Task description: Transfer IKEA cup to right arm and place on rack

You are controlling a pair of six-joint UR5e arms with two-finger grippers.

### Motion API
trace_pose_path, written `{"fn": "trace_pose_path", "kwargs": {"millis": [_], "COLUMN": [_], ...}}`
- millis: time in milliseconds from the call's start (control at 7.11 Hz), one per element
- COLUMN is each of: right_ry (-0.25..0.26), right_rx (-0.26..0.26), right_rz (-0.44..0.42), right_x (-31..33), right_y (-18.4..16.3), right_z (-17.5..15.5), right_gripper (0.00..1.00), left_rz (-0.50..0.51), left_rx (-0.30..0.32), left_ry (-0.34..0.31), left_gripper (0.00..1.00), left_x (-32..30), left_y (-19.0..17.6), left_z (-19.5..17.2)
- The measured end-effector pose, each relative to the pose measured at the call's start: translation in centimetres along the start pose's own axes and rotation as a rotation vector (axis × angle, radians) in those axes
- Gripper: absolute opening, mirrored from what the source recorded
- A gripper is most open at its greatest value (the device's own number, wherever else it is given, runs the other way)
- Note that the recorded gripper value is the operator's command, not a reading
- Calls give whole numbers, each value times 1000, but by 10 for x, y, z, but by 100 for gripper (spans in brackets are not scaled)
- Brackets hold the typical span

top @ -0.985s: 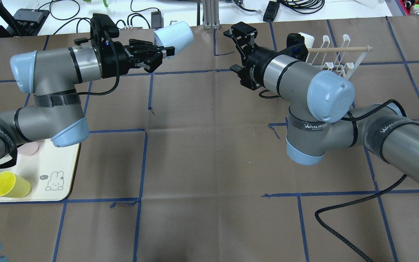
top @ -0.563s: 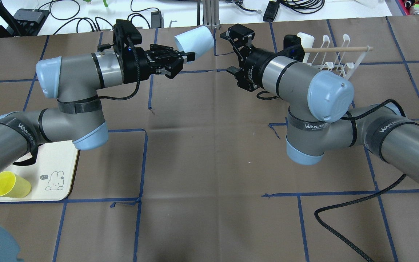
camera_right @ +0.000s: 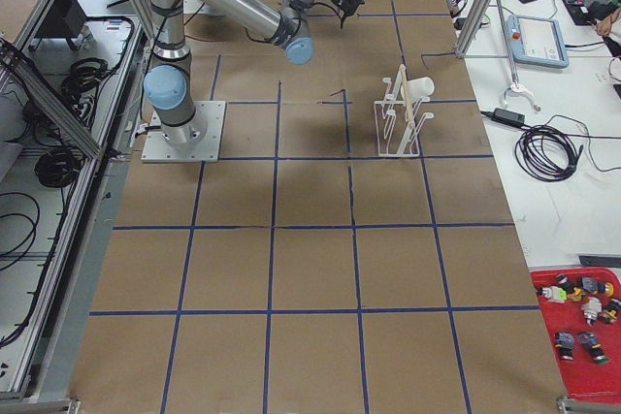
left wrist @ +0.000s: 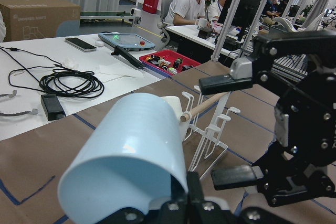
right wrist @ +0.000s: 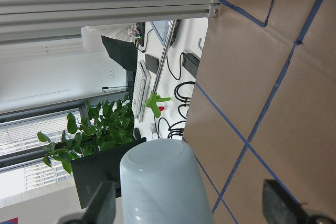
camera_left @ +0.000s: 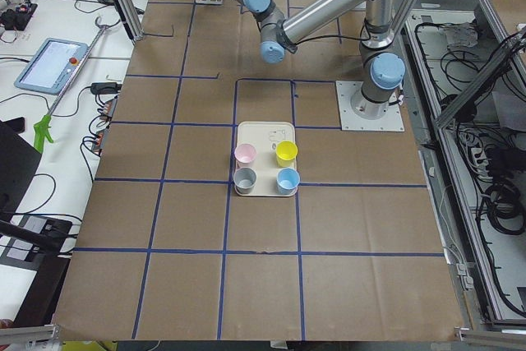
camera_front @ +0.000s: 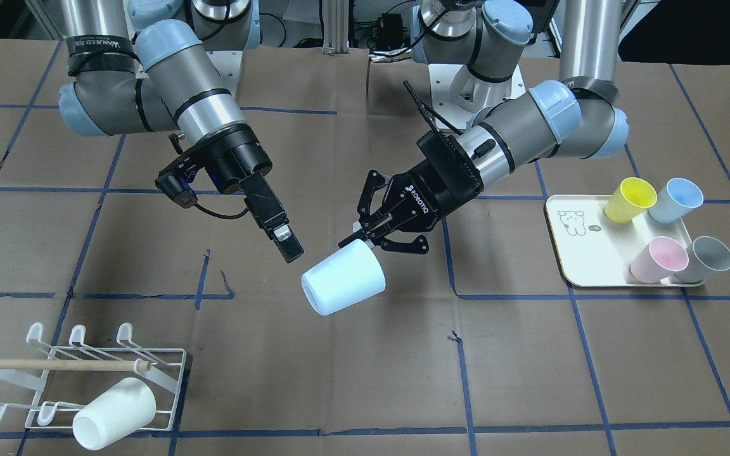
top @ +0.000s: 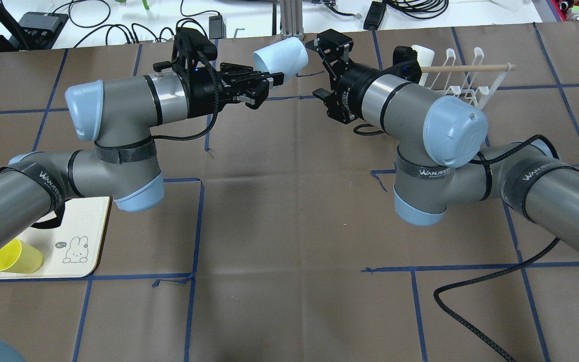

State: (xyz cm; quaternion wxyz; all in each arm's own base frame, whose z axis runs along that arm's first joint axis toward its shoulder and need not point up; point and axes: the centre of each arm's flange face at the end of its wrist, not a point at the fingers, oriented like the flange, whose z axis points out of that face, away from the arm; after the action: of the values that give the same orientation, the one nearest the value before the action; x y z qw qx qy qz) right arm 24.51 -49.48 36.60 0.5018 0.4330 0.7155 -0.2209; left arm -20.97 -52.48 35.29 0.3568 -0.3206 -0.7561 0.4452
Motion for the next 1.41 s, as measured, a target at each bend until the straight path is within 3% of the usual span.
{"fn": "trace_pose_path", "kwargs": {"millis": [1407], "right_ry": [-3], "right_rx": [-34], "right_rz": [20], "right_x": [-7], "right_y": [-3], "right_z": [52], "right_gripper": [98], "left_rz": [12], "left_rx": [-5], "left_ry": [25], "left_gripper": [4], "left_x": [13], "left_y": [5], "left_z": [11]}}
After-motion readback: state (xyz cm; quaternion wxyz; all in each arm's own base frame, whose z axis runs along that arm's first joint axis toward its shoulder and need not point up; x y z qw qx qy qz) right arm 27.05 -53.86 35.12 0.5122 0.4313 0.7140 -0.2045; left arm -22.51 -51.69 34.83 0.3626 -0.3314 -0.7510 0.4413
